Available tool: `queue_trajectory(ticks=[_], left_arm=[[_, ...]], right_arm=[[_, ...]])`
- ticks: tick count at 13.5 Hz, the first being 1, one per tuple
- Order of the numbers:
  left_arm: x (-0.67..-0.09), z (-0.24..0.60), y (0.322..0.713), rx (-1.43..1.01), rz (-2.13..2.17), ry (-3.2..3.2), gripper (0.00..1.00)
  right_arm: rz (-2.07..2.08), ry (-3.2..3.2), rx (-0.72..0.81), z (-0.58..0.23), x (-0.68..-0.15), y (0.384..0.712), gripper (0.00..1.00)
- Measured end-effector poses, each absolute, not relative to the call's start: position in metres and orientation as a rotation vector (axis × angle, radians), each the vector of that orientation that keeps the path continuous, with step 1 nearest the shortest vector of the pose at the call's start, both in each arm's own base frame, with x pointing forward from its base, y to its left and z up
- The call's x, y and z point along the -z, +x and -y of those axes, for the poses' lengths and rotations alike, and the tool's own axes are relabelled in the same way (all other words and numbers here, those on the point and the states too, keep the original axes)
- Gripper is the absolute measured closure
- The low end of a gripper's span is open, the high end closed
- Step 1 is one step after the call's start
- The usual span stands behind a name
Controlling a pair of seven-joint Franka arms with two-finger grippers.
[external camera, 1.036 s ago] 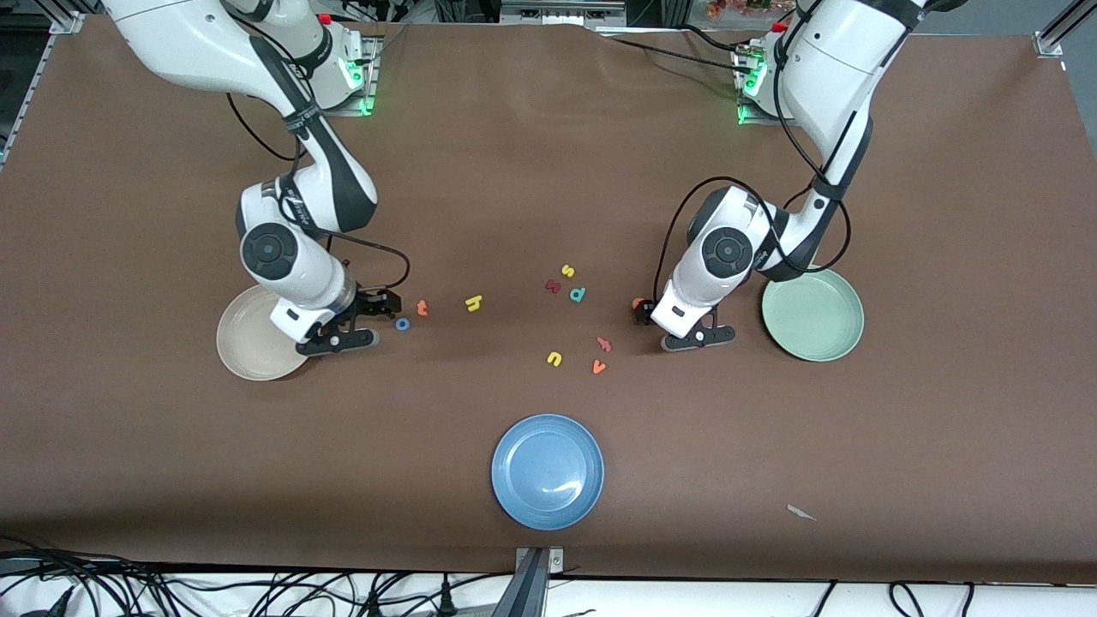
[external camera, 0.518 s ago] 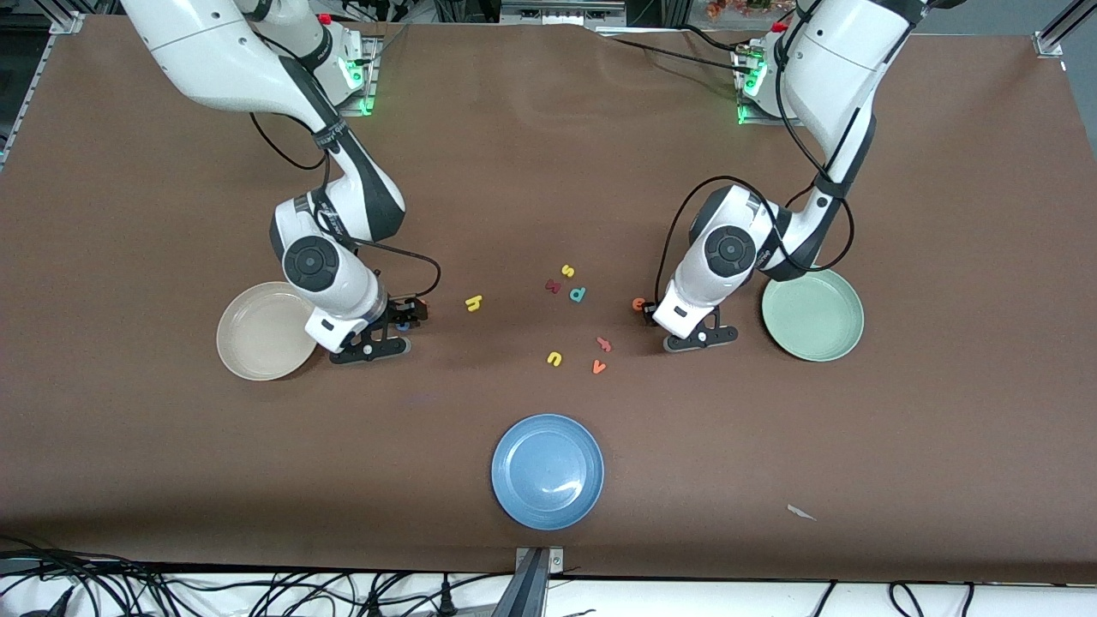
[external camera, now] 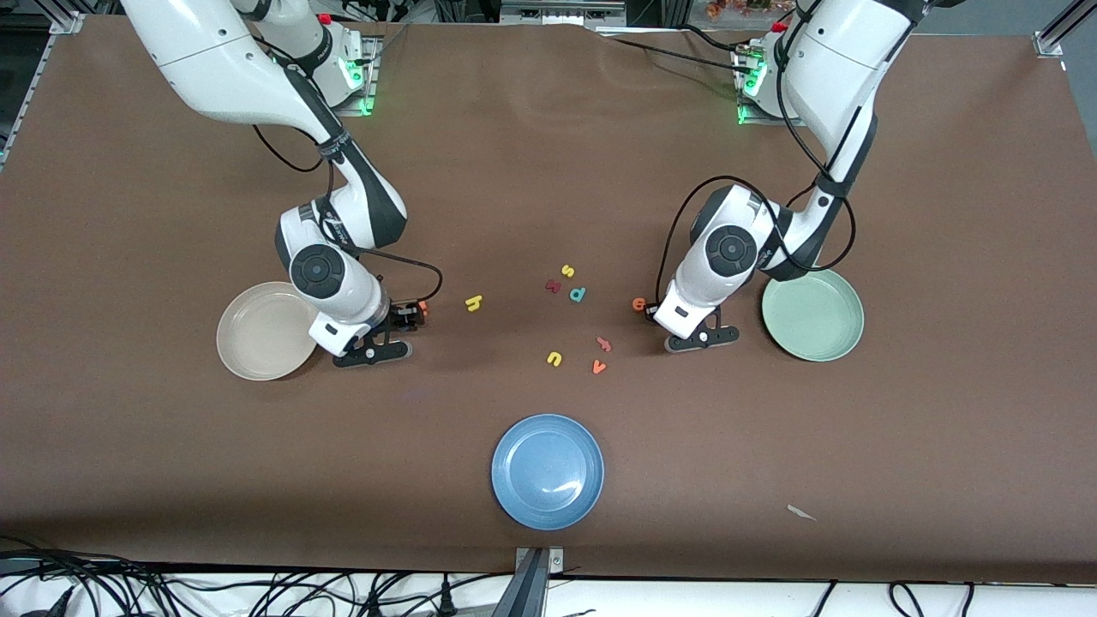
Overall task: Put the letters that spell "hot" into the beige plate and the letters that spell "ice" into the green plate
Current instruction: 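Lift the red letter while the right gripper grasps the blue ring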
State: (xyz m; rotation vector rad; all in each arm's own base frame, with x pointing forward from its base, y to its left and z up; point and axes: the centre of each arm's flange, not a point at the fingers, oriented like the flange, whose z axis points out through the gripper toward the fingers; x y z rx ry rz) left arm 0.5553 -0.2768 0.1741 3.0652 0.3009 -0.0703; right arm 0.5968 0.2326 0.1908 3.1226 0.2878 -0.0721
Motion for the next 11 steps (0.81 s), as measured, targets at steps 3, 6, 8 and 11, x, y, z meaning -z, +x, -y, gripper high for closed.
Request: queue_trajectory(ticks=[3, 6, 8, 11], left_arm=[[-0.174, 0.276, 0.555, 0.073, -0.302, 3.066, 0.89], [-0.183, 0.269, 0.560, 0.163, -0.320, 3.100, 0.89], [-0.207, 0.260, 0.573, 0.248, -0.343, 3.130, 0.89], [-0.254, 0.222, 0.589, 0.382, -0.267, 3.164, 0.89]], right_arm=[[-0.290, 3.126, 0.074, -0.234, -0.182, 0.596, 0.30], [-0.273, 3.128, 0.079, -0.239, -0.177, 0.592, 0.33], [-0.261, 3.127, 0.083, -0.248, -0.175, 0.587, 0.34], [-0.250, 3.122, 0.083, -0.249, -0.174, 0.585, 0.38]])
